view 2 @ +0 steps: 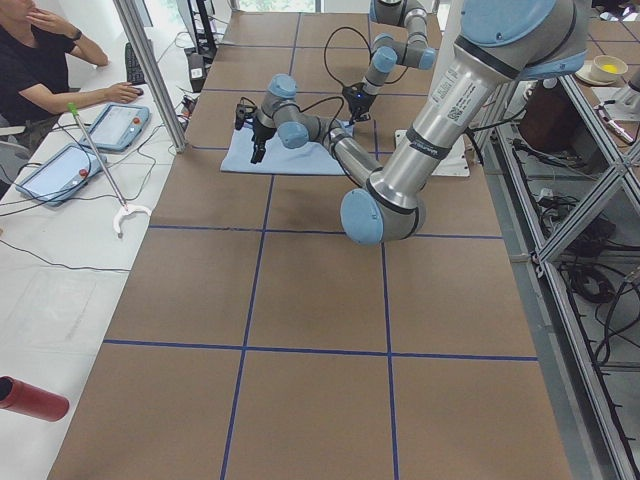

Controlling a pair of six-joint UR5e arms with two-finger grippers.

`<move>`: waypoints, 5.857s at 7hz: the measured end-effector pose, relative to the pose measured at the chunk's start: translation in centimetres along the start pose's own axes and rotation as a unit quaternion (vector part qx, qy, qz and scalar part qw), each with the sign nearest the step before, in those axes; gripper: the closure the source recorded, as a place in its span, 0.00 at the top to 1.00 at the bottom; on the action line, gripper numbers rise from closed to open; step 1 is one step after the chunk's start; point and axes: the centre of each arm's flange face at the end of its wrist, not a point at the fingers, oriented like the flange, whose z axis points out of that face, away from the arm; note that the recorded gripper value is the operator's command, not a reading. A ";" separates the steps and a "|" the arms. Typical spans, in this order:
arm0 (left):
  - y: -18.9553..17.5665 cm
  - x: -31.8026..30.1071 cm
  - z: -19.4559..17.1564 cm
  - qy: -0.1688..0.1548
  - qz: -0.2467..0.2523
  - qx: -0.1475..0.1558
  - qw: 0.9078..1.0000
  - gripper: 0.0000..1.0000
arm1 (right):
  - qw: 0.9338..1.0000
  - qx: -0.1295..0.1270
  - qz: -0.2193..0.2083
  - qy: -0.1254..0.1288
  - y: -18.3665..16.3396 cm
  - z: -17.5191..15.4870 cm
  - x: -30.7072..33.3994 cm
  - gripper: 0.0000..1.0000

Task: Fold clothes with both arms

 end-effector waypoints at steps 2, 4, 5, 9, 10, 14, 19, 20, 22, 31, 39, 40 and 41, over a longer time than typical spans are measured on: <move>0.0 0.1 0.0 0.001 0.000 -0.001 1.000 1.00 | 1.000 -0.005 0.021 -0.005 -1.1 -0.6 3.0 0.00; 0.1 0.2 0.0 0.002 0.000 -0.001 1.000 1.00 | 0.999 -0.029 0.037 -0.001 -0.1 0.5 5.4 0.00; 0.1 0.1 0.0 0.002 0.000 -0.001 1.000 1.00 | 0.997 -0.050 0.054 -0.010 0.9 0.7 6.3 0.00; 0.1 0.0 0.1 0.001 0.001 -0.001 1.000 1.00 | 0.981 -0.099 0.167 -0.017 5.8 -0.4 9.9 0.99; 0.1 0.1 0.1 0.002 0.002 -0.001 1.000 1.00 | 0.979 -0.095 0.182 -0.021 5.2 -0.7 9.6 1.00; 0.0 0.5 -0.2 0.008 0.004 0.001 1.000 1.00 | 0.975 -0.045 0.216 -0.027 -2.6 -1.7 11.3 1.00; -0.3 1.6 -1.3 0.044 0.010 0.017 0.999 1.00 | 0.978 -0.064 0.198 -0.001 -8.1 3.0 10.3 1.00; -0.3 1.7 -1.5 0.046 0.010 0.018 0.999 1.00 | 0.977 -0.088 0.195 -0.012 -7.6 3.4 10.4 1.00; -0.3 2.2 -2.0 0.054 0.011 0.019 0.998 1.00 | 0.973 -0.136 0.184 -0.015 -6.8 4.5 11.3 0.92; -0.4 2.7 -2.7 0.061 0.012 0.021 0.998 1.00 | 0.969 -0.166 0.177 -0.048 -7.6 7.3 13.0 0.14; -0.4 3.1 -2.8 0.063 0.011 0.022 0.998 1.00 | 0.963 -0.177 0.191 -0.070 -7.1 7.2 19.5 0.00; -0.4 3.1 -2.8 0.063 0.011 0.022 0.998 1.00 | 0.963 -0.176 0.194 -0.071 -5.7 8.0 20.6 0.08; -0.5 3.0 -2.8 0.063 0.011 0.022 0.998 1.00 | 0.962 -0.175 0.197 -0.071 -4.8 8.5 21.3 0.41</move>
